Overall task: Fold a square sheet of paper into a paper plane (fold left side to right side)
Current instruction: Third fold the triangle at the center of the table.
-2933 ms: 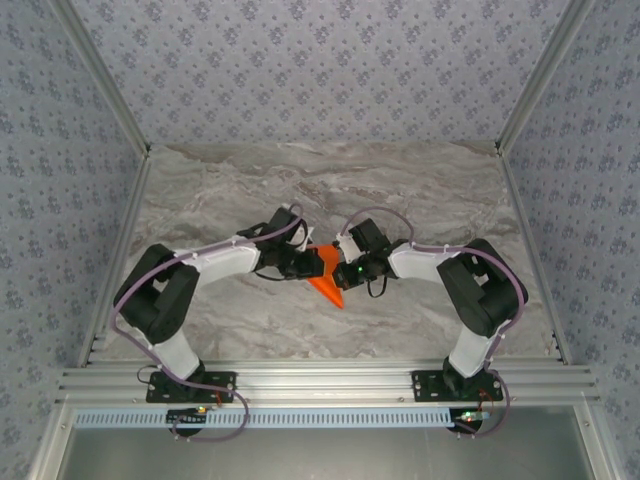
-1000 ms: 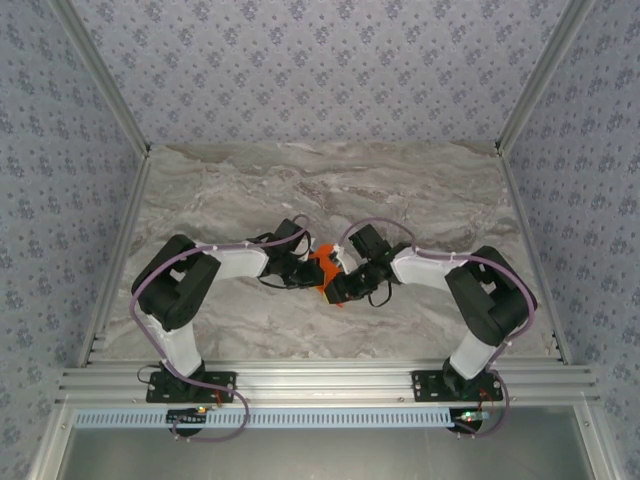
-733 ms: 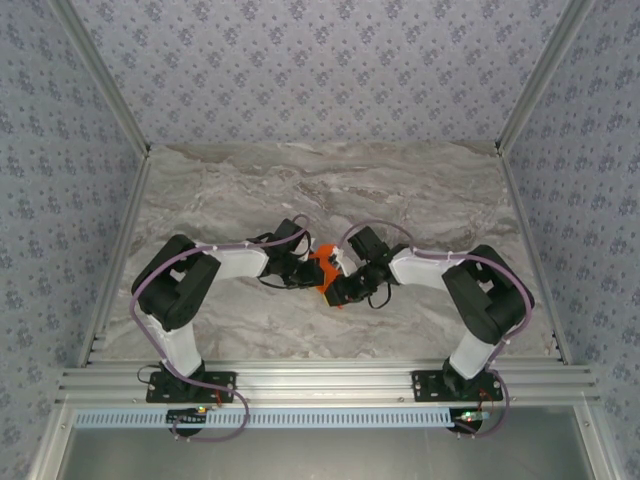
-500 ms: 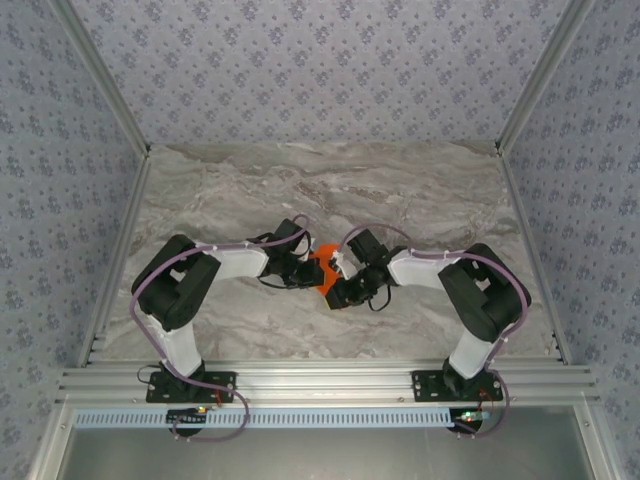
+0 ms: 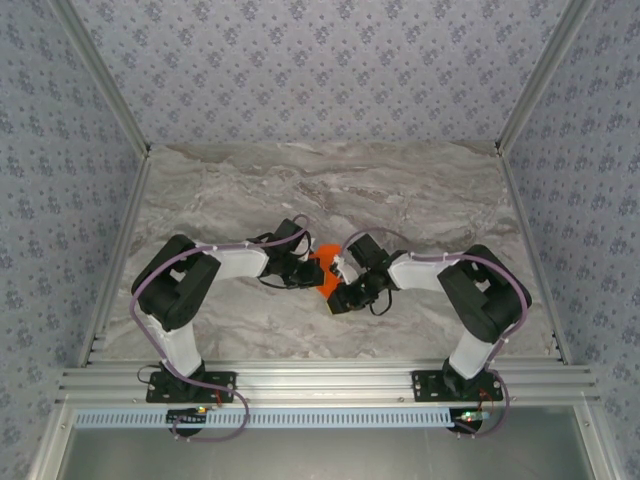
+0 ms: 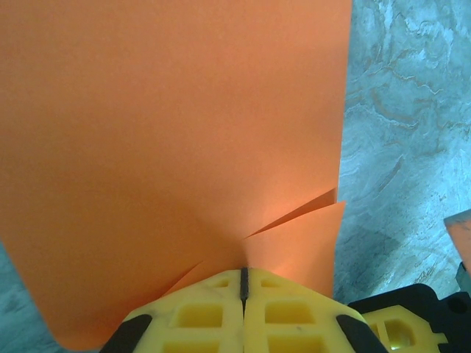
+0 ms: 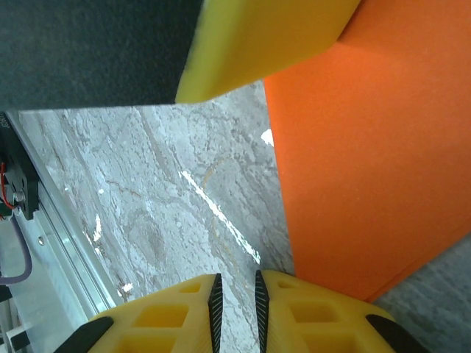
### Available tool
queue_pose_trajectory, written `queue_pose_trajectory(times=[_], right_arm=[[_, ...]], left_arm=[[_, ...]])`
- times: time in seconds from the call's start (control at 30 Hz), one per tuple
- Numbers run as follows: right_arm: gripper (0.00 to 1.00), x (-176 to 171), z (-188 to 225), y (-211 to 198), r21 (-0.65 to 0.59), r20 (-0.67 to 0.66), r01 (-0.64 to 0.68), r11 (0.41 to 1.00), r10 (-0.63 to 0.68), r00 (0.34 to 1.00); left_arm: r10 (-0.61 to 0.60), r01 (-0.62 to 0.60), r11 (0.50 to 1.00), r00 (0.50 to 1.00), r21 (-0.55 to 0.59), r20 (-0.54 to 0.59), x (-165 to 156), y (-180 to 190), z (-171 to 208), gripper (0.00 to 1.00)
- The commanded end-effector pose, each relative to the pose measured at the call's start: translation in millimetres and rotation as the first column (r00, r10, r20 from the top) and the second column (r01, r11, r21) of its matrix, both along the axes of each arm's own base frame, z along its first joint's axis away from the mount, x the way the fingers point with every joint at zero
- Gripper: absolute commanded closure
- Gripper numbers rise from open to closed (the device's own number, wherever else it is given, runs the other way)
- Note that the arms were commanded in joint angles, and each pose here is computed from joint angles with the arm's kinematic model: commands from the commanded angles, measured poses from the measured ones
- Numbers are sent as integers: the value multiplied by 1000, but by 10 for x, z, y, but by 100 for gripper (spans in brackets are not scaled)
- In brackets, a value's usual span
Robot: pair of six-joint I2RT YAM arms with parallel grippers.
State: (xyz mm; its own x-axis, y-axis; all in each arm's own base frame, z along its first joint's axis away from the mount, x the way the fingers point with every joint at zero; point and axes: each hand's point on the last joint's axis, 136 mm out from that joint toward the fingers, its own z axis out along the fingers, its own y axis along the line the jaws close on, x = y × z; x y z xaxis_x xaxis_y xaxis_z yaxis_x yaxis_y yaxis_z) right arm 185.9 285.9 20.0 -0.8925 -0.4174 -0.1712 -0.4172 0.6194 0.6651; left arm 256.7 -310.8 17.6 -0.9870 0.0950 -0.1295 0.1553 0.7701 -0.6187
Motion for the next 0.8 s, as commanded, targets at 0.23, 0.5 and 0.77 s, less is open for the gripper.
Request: queue_pose_trajectory(times=[0.23,0.5,0.77], right_arm=[[81,-202,286,-147,-10,-2,-3,1000,3,1000],[100,168,357,43,25,12,95,995,-96,995],[100,244,-79,-103,-118,-34,181,976,-186,982]], left_arm=[[20,-18,993,1000,113,-16,-45,169,-238,95],[21,-19,994,1000,107,-10,-32,154,-207,95],[15,-14,995,1000,96,-5,-28,134,-167,96]])
